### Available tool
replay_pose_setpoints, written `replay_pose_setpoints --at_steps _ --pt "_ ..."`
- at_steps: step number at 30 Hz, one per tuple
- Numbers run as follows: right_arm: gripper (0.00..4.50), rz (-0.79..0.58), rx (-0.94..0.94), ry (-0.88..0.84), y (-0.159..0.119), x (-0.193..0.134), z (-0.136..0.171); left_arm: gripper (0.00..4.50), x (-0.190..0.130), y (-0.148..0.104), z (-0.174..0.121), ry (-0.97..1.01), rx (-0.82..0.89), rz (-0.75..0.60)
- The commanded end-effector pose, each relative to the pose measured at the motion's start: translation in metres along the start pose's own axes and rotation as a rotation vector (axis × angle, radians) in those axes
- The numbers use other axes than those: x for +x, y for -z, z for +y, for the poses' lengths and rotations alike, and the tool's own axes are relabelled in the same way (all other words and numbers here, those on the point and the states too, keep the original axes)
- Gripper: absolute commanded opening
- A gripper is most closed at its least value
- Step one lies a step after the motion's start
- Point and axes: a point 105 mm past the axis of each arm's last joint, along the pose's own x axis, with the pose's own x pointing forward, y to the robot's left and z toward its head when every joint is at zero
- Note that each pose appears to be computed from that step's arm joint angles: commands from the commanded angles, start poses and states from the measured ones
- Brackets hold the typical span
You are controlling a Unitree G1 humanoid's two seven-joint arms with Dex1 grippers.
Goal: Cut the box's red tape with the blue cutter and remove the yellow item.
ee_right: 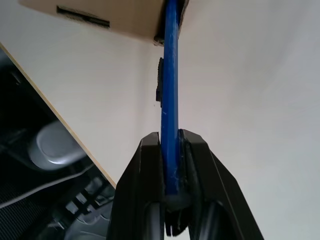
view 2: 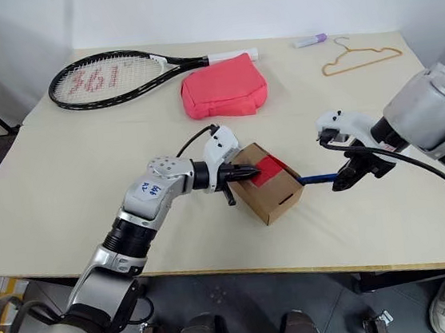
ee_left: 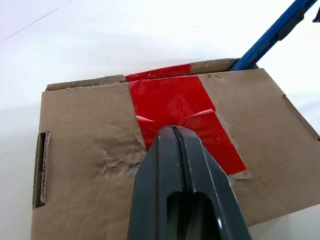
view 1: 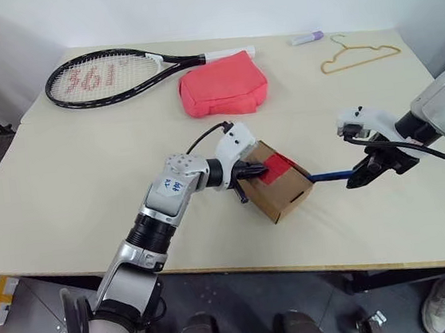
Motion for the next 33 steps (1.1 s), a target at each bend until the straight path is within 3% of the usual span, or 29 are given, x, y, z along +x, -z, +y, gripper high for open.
replay_pose_setpoints --at_steps 1,7,10,12,16,19,22,24,27,30,33 --pt "0.15 -0.079 -0.099 -0.064 0.001 -0.028 0.018 0.00 0.001 0.019 -0.010 0.061 -0.052 0.014" --pt "0.15 -0.228 -0.098 0.050 0.016 -0.058 0.006 0.00 -0.027 -0.032 -0.007 0.084 0.086 -0.235" --pt "0.15 -0.430 -0.062 0.251 0.032 -0.069 -0.038 0.00 -0.056 -0.055 -0.002 0.081 0.173 -0.321" --pt "0.15 -0.508 -0.036 0.318 0.044 -0.069 -0.051 0.00 -0.066 -0.058 -0.001 0.084 0.192 -0.330" --pt "0.15 -0.654 0.063 0.438 0.071 -0.036 -0.075 0.00 -0.096 -0.018 0.015 0.041 0.145 -0.150" --pt "0.15 -0.620 0.075 0.542 0.101 -0.006 -0.092 0.00 -0.115 0.022 0.020 0.010 0.127 0.009" --pt "0.15 -0.591 0.203 0.646 0.126 0.007 -0.113 0.00 -0.124 0.041 0.020 -0.023 0.070 0.051" --pt "0.89 -0.566 0.197 0.602 0.130 0.014 -0.108 0.00 -0.125 0.049 0.012 -0.017 0.045 0.063" --pt "1.82 -0.664 0.122 0.538 0.111 0.003 -0.095 0.00 -0.126 0.054 0.004 -0.012 0.003 0.066" --pt "2.81 -0.701 0.088 0.307 0.095 0.005 -0.061 0.00 -0.126 0.063 -0.004 0.001 -0.078 0.088" --pt "2.81 -0.684 -0.037 0.195 0.077 0.013 -0.036 0.00 -0.119 0.065 -0.008 -0.014 -0.128 0.075"
